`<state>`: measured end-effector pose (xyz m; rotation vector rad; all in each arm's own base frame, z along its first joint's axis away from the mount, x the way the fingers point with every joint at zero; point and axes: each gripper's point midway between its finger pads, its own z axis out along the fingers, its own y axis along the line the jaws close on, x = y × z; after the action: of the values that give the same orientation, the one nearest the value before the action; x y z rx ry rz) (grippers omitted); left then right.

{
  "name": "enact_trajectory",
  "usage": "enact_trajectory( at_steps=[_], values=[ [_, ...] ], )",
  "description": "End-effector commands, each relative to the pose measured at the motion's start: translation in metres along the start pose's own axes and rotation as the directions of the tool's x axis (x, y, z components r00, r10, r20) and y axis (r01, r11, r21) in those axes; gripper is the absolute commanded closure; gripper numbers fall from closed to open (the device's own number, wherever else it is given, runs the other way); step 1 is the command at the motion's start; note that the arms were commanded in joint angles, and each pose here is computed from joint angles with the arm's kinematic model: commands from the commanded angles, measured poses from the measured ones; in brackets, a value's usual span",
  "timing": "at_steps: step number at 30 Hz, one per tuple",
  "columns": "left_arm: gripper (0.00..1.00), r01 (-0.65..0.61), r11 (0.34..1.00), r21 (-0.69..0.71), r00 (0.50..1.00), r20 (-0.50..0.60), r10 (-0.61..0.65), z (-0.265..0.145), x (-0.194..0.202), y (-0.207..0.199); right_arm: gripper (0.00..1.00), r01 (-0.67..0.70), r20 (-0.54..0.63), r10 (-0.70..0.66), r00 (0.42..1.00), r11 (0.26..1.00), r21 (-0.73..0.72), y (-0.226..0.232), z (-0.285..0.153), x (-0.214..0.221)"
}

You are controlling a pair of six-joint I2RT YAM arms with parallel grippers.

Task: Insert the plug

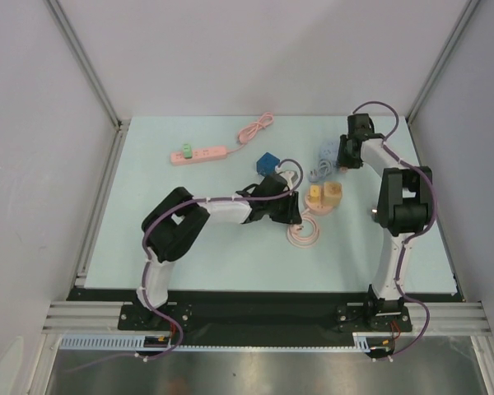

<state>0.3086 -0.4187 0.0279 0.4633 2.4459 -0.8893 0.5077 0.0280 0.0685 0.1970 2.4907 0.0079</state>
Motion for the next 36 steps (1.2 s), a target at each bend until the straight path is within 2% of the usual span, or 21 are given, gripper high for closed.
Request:
enact_trajectory(
  at_steps=[1,5,7,11,12,13,17,19,20,22,23,24,26,31,33,34,36],
  values=[
    [0.57,0.041,0.997,0.063,0.999,-0.011,-0.041,-0.014,0.022,-0.030,1.00,-0.014,0.020,0.014,1.000,0.999,-0.030,0.007,0.004,-0.010],
    [0.55,0.071,0.991,0.111,0.997,-0.020,-0.069,-0.028,0.041,-0.052,1.00,-0.011,0.020,0.013,1.000,0.991,-0.132,0.028,0.017,-0.012],
    [0.45,0.082,0.991,0.107,0.997,-0.012,-0.081,-0.038,0.045,-0.059,1.00,0.002,0.002,-0.002,1.000,0.977,-0.211,0.045,0.023,-0.005],
    [0.35,0.127,0.991,0.034,0.990,0.054,-0.128,-0.060,0.030,-0.049,1.00,0.013,0.004,-0.012,1.000,0.943,-0.334,0.075,0.026,-0.002],
    [0.25,0.130,0.991,-0.002,0.989,0.067,-0.130,-0.065,0.022,-0.043,1.00,0.021,0.012,-0.017,1.000,0.935,-0.355,0.082,0.024,-0.005],
    [0.23,0.122,0.992,-0.032,0.990,0.076,-0.120,-0.072,0.017,-0.039,1.00,0.028,0.009,-0.027,1.000,0.919,-0.394,0.094,0.022,-0.002],
    [0.23,0.038,0.978,-0.204,0.989,0.148,-0.008,-0.088,-0.023,-0.002,1.00,0.062,-0.001,-0.070,0.998,0.895,-0.441,0.126,0.014,0.006],
    [0.25,0.029,0.975,-0.221,0.982,0.187,0.014,-0.093,-0.055,0.012,1.00,0.075,0.005,-0.082,0.997,0.894,-0.442,0.130,0.007,0.005],
    [0.28,0.010,0.971,-0.240,0.983,0.181,0.035,-0.088,-0.066,0.029,1.00,0.076,0.002,-0.083,0.997,0.901,-0.427,0.129,0.005,0.006],
    [0.30,-0.035,0.974,-0.224,0.972,0.219,0.085,-0.088,-0.102,0.026,1.00,0.048,0.002,-0.051,0.999,0.933,-0.358,0.114,0.002,0.001],
    [0.30,-0.078,0.962,-0.260,0.975,0.180,0.128,-0.075,-0.103,0.044,1.00,0.032,-0.001,-0.034,0.999,0.942,-0.333,0.106,-0.007,-0.001],
    [0.30,-0.108,0.964,-0.242,0.959,0.229,0.165,-0.078,-0.134,0.031,1.00,0.014,0.014,-0.010,1.000,0.950,-0.312,0.096,-0.012,-0.008],
    [0.30,-0.140,0.949,-0.281,0.949,0.236,0.210,-0.070,-0.153,0.036,1.00,-0.014,0.057,0.031,0.998,0.957,-0.289,0.085,-0.031,-0.018],
    [0.28,-0.083,0.954,-0.288,0.927,0.328,0.180,-0.035,-0.210,0.030,1.00,-0.054,0.172,0.099,0.980,0.967,-0.247,0.067,-0.076,-0.040],
    [0.32,-0.049,0.964,-0.263,0.911,0.384,0.151,-0.028,-0.231,0.022,1.00,-0.086,0.222,0.140,0.965,0.968,-0.235,0.059,-0.100,-0.045],
    [0.34,-0.033,0.961,-0.276,0.919,0.370,0.138,-0.010,-0.225,0.032,1.00,-0.106,0.245,0.159,0.956,0.970,-0.219,0.052,-0.107,-0.048],
    [0.39,0.027,0.954,-0.300,0.901,0.420,0.106,-0.006,-0.236,0.036,1.00,-0.136,0.265,0.198,0.944,0.962,-0.235,0.049,-0.120,-0.044]
  ],
)
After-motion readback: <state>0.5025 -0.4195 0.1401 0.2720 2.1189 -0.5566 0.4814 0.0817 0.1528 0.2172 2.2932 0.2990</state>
